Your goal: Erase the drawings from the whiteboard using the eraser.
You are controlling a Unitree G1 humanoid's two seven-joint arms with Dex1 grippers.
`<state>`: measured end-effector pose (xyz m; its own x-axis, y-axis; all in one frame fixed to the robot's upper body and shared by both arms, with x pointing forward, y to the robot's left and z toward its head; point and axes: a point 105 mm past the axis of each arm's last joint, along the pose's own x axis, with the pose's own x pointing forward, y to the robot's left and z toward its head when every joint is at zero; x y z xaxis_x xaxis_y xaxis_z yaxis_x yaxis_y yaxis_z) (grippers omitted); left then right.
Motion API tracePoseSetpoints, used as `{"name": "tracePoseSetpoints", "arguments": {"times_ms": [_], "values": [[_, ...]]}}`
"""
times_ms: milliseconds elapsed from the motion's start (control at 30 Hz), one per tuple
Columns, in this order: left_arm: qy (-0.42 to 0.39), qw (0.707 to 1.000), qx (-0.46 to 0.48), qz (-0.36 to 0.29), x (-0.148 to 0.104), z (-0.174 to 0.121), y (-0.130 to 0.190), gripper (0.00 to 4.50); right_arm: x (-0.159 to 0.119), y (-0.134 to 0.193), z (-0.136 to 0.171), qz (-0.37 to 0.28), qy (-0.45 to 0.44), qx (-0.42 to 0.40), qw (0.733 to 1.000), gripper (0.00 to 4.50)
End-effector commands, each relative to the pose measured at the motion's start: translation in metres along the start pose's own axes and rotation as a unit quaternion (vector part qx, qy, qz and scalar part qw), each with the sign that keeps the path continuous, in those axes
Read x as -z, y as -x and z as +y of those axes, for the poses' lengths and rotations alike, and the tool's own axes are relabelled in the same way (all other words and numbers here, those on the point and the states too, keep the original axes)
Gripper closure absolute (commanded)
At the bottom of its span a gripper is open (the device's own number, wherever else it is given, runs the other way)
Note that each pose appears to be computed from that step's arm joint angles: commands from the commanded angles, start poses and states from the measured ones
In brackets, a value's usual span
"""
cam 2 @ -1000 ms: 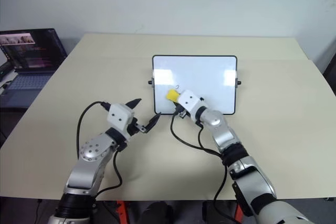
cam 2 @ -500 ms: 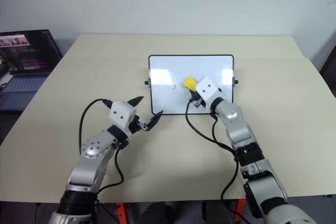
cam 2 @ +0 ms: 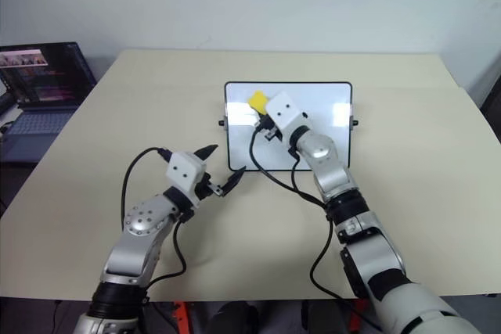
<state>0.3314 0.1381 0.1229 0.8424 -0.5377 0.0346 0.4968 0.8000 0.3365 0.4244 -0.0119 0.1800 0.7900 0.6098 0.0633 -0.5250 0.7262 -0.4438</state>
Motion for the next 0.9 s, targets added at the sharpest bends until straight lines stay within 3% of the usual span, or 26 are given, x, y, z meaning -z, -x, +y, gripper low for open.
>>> {"name": "tracePoseSetpoints", "arguments": {"times_ms": [33, 533, 900], "values": [[-0.012, 1.0, -0.004, -0.025, -0.013, 0.001, 0.002, 0.0, -0.007, -0.007, 0.002, -0.019, 0.015, 0.0, 1.0, 3.11], [-0.012, 1.0, -0.007, -0.023, -0.014, 0.003, 0.003, 0.0, 0.014, -0.013, 0.011, 0.009, 0.022, -0.011, 1.0, 3.11], [-0.012, 1.0, -0.01, -0.021, -0.013, 0.004, 0.004, 0.0, 0.045, 0.01, 0.051, 0.037, 0.023, -0.061, 0.997, 3.11]]}}
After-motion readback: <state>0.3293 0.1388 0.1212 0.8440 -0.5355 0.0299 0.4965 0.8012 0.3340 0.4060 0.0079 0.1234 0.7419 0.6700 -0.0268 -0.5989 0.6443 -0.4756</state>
